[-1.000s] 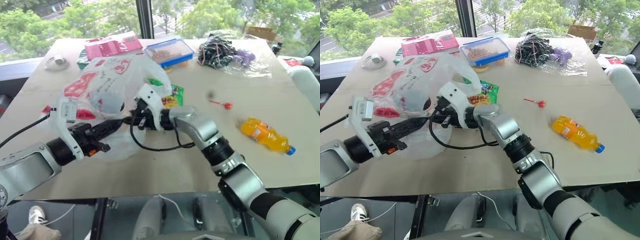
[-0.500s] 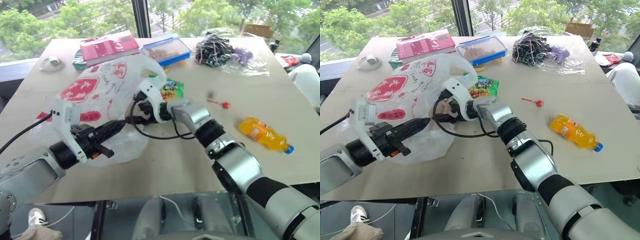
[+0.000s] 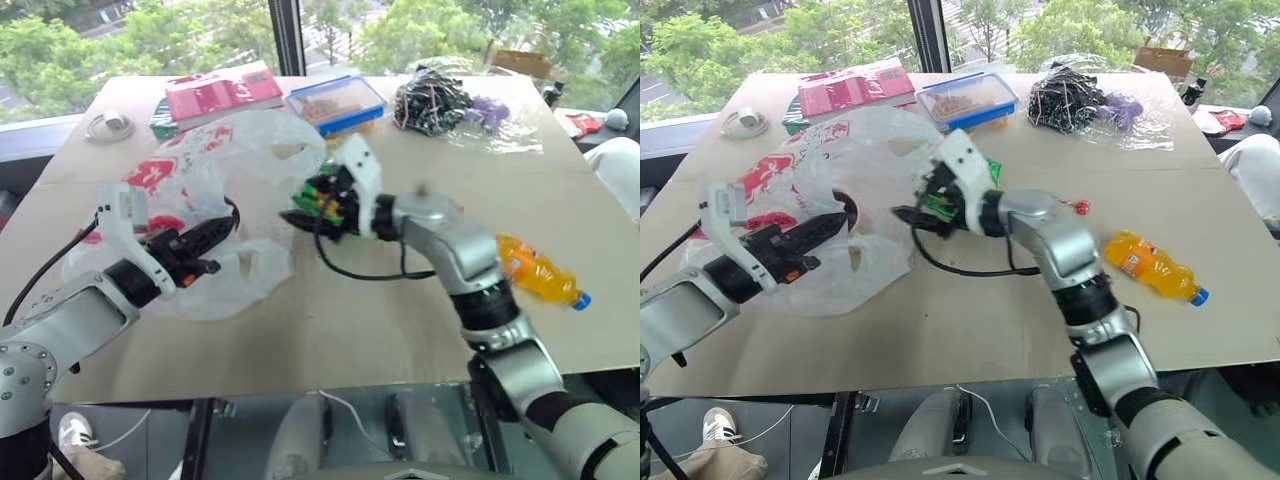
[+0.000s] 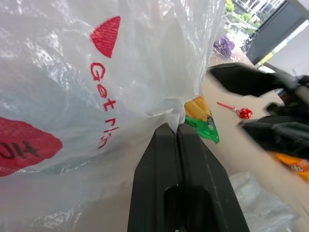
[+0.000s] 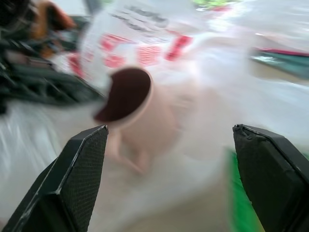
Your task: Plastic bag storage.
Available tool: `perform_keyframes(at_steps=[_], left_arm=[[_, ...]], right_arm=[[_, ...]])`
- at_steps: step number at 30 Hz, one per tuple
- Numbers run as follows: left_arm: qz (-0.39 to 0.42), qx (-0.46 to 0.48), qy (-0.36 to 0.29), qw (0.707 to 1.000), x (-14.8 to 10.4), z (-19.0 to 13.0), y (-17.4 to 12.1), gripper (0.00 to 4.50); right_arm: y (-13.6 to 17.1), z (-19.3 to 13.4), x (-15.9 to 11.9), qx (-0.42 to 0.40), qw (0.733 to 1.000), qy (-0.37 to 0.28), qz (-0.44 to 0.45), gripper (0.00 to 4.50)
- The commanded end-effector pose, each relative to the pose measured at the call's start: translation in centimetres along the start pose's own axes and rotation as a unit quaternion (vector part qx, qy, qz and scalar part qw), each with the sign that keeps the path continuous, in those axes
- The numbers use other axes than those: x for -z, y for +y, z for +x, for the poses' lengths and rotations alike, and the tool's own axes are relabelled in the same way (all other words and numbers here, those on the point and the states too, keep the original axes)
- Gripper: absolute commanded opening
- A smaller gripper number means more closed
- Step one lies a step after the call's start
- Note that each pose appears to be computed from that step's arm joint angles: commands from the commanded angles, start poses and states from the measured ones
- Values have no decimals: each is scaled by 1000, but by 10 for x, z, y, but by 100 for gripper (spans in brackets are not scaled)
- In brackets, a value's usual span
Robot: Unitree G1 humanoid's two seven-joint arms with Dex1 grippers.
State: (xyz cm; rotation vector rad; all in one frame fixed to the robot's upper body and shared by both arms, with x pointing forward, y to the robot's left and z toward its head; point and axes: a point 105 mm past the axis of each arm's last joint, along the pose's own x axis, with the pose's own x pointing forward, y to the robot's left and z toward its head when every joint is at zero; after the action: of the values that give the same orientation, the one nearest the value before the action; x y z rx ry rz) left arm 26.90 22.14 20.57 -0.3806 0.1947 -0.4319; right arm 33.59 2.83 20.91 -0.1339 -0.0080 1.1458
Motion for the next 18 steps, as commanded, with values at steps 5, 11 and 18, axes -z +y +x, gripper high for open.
perform_keyframes(at_steps=[5,11,18], left_arm=[[-5,12,-21,1000,-11,2,-2,0],[-1,16,-22,1000,-14,5,-3,0],[5,16,-25,1000,-16,5,-7,0]], right_arm=[[-8,-32,18,70,985,54,-148,417],[-12,-13,46,97,970,78,-207,417],[-29,19,70,151,947,99,-266,417]])
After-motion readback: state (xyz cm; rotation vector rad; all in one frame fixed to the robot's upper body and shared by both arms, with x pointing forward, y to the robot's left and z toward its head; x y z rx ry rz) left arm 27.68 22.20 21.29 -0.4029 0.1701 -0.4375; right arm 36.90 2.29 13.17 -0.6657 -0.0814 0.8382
